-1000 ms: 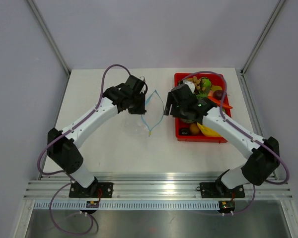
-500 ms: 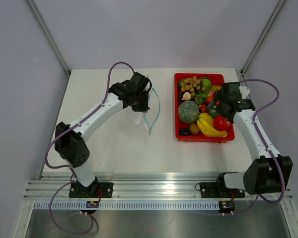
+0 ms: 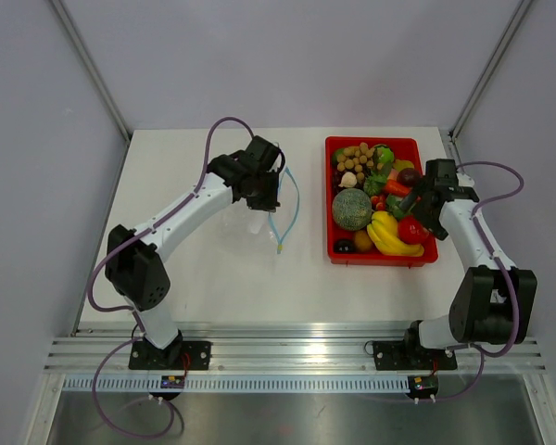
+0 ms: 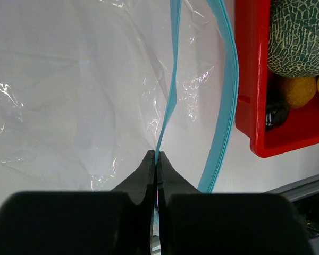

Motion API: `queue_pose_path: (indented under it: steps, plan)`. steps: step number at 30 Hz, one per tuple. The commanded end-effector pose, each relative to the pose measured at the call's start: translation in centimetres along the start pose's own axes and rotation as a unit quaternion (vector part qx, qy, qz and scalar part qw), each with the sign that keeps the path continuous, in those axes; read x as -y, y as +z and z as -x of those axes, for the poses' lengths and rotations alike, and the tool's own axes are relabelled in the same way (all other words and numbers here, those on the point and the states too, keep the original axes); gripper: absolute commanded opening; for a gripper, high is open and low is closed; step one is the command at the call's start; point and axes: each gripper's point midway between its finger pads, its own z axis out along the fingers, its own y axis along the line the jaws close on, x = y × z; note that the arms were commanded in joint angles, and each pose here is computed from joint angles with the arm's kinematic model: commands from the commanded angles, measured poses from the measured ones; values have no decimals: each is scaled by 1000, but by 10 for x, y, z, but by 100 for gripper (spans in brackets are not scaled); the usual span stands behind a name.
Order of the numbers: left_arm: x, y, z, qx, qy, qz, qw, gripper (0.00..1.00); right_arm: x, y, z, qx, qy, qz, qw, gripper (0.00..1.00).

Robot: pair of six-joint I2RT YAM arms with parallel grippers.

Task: Place the food in the zip-top bag and seal the zipper
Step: Pick up the fake fruit from the bin.

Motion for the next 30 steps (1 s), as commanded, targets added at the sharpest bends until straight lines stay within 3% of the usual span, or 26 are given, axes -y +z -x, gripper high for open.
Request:
queue_pose_path:
  steps: [1, 14, 17, 18, 22, 30]
  plan:
    - [9, -1, 13, 16, 10, -19, 1000, 0, -3, 5, 4, 2, 15, 27, 1000, 99]
    - [12, 4, 7, -1, 9, -27, 1000, 0, -13, 25, -8, -31, 57, 90, 994, 96]
    - [13, 3, 9, 1, 9, -26, 1000, 0, -12, 23, -8, -29, 58, 91, 994, 84]
    - [12, 3, 10, 2, 10, -25, 1000, 0, -11, 22, -9, -29, 57, 91, 994, 73]
    - [15, 0, 13, 6, 10, -30, 999, 0, -6, 9, -6, -14, 50, 93, 994, 54]
    - [44, -1, 16, 3, 13, -63, 998, 0, 0, -51, 9, 39, 35, 133, 990, 51]
